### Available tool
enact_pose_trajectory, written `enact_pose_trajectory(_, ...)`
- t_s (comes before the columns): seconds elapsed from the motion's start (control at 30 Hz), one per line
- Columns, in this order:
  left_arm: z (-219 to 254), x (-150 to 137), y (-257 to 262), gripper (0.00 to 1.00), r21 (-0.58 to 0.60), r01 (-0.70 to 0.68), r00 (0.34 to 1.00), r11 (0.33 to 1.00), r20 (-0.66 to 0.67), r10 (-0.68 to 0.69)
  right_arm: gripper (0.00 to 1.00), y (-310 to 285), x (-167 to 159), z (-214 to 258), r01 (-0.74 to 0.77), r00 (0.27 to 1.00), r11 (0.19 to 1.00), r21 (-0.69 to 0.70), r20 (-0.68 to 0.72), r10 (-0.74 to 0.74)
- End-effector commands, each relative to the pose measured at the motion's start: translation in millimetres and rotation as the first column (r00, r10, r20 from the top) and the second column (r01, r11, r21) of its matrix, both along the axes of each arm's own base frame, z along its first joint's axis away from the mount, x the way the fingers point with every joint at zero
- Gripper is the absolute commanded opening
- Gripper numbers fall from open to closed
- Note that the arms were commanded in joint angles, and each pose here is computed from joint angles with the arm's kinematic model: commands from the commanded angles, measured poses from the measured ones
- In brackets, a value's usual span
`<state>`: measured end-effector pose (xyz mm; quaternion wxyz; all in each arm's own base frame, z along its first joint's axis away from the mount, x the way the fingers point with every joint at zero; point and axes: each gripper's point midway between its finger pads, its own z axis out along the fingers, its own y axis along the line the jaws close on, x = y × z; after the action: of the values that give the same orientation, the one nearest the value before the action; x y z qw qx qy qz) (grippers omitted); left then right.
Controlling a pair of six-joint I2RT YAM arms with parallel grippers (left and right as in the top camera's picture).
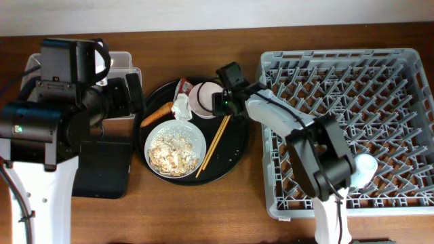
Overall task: Sort waste into correct bins and load items into the dishwasher rack
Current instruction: 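Grasp the pink bowl with the right gripper and lift it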
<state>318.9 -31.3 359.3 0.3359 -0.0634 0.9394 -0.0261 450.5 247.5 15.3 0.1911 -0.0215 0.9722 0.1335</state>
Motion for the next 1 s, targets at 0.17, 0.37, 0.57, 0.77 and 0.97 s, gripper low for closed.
enact_pose_trajectory(0.17, 1, 0, 3, 0.99, 0.007, -0.019, 1.000, 1.000, 0.004, 0.019, 0.04, -13, 5, 91, -0.045, 0.989, 0.999, 0.011, 0.142, 0.043)
enact_pose_trajectory(0.37, 1, 0, 3, 0.99, 0.007, -0.019, 1.000, 1.000, 0.004, 0.019, 0.04, -137, -32, 222, 0.251, 0.922, 0.936, -0.246, 0.357, -0.154)
enact_pose_trajectory(0.57, 1, 0, 3, 0.99, 0.007, -0.019, 1.000, 1.000, 0.004, 0.019, 0.04, -340, -99, 262, 0.653, 0.750, 0.385, -0.652, 0.487, -0.446)
enact_pose_trajectory(0.77, 1, 0, 3, 0.99, 0.007, -0.018, 1.000, 1.000, 0.004, 0.018, 0.04, -382, -91, 213, 0.665, 0.700, 0.279, -0.692, 0.449, -0.555)
enact_pose_trajectory(0.97, 1, 1, 3, 0.99, 0.007, -0.019, 1.000, 1.000, 0.004, 0.019, 0.04, -371, -72, 150, 0.485, 0.802, 0.234, -0.842, 0.323, -0.502)
